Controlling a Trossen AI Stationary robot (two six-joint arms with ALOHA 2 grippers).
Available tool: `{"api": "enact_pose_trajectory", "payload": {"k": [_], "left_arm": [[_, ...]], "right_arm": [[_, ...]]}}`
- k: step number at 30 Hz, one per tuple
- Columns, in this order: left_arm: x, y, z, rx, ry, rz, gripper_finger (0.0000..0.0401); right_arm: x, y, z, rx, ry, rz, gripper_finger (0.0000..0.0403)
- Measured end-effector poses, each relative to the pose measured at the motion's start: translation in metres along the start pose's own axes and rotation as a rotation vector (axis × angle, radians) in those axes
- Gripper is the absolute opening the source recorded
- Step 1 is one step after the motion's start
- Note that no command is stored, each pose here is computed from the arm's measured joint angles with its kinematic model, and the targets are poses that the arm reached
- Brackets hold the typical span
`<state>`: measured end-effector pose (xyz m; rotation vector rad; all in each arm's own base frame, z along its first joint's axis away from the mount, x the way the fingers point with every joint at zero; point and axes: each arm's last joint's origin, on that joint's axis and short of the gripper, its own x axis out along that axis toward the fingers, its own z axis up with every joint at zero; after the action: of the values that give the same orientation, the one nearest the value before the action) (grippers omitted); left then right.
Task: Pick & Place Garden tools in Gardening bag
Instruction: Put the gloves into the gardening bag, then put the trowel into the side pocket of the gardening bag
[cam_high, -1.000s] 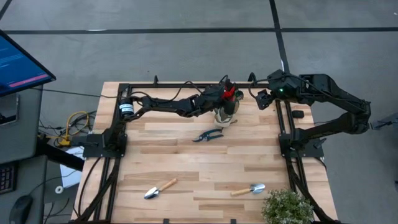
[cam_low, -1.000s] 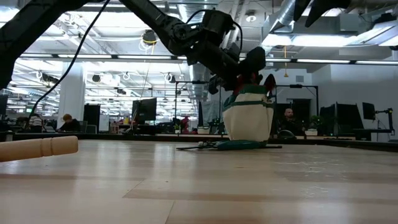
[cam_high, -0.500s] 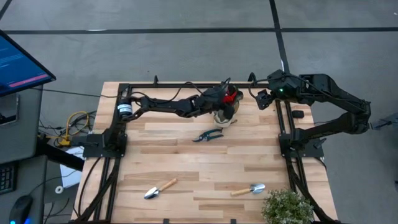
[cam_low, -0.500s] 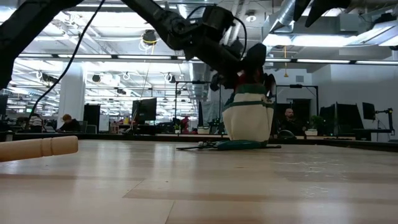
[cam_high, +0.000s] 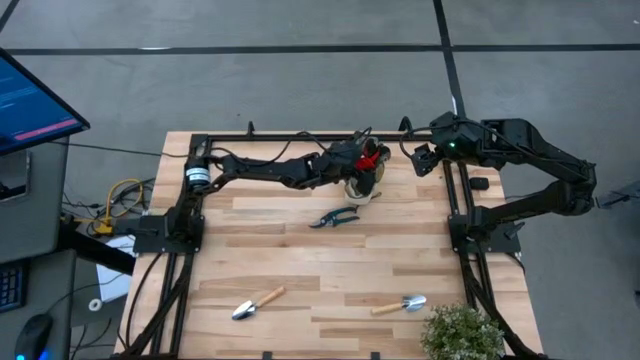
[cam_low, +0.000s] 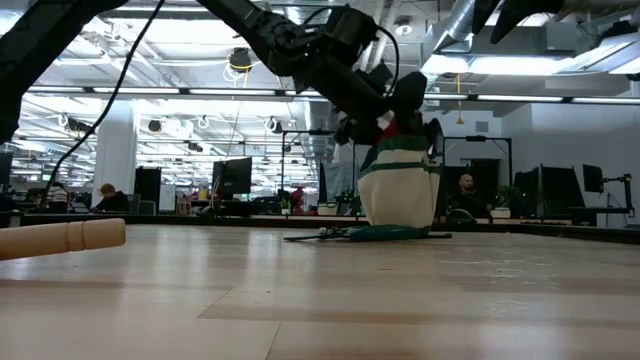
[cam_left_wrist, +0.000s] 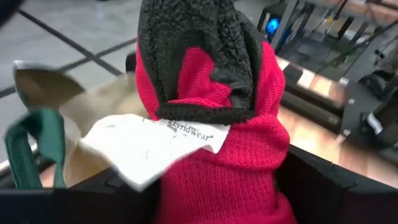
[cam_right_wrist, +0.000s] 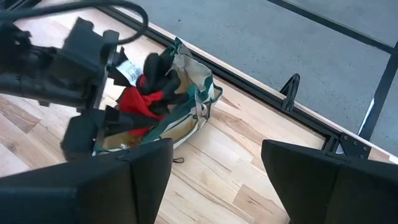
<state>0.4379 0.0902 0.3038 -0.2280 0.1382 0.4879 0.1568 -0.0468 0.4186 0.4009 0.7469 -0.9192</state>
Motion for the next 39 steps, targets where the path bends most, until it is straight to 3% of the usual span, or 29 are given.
{"api": "enact_pose_trajectory", "payload": {"k": [8, 16, 24, 27, 31, 34, 39], "left_arm": [[0.000, 0.003, 0.003, 0.087, -0.013, 0.005, 0.0292], [0.000, 0.001, 0.001, 0.164, 0.013, -0.056, 0.0321], [-0.023, 0.014, 0.032, 0.191, -0.014, -0.031, 0.0338], [-0.049, 0.018, 0.057, 0.198, -0.040, -0.020, 0.0342], [-0.112, 0.022, 0.094, 0.271, -0.012, -0.030, 0.0340], [-0.152, 0.030, 0.101, 0.285, 0.098, -0.030, 0.0336], [-0.190, 0.039, 0.098, 0.182, 0.256, -0.010, 0.0329]], "right_arm": [[0.000, 0.000, 0.000, 0.000, 0.000, 0.001, 0.0239], [0.000, 0.001, -0.001, -0.024, 0.015, 0.024, 0.0239], [0.000, 0.001, -0.001, -0.027, 0.015, 0.023, 0.0239], [0.000, 0.001, -0.001, -0.027, 0.015, 0.024, 0.0239], [0.000, 0.001, -0.001, -0.032, 0.024, 0.023, 0.0239], [0.000, 0.000, -0.002, -0.043, 0.031, 0.019, 0.0239], [0.000, 0.000, -0.002, -0.055, 0.031, 0.018, 0.0239]]}}
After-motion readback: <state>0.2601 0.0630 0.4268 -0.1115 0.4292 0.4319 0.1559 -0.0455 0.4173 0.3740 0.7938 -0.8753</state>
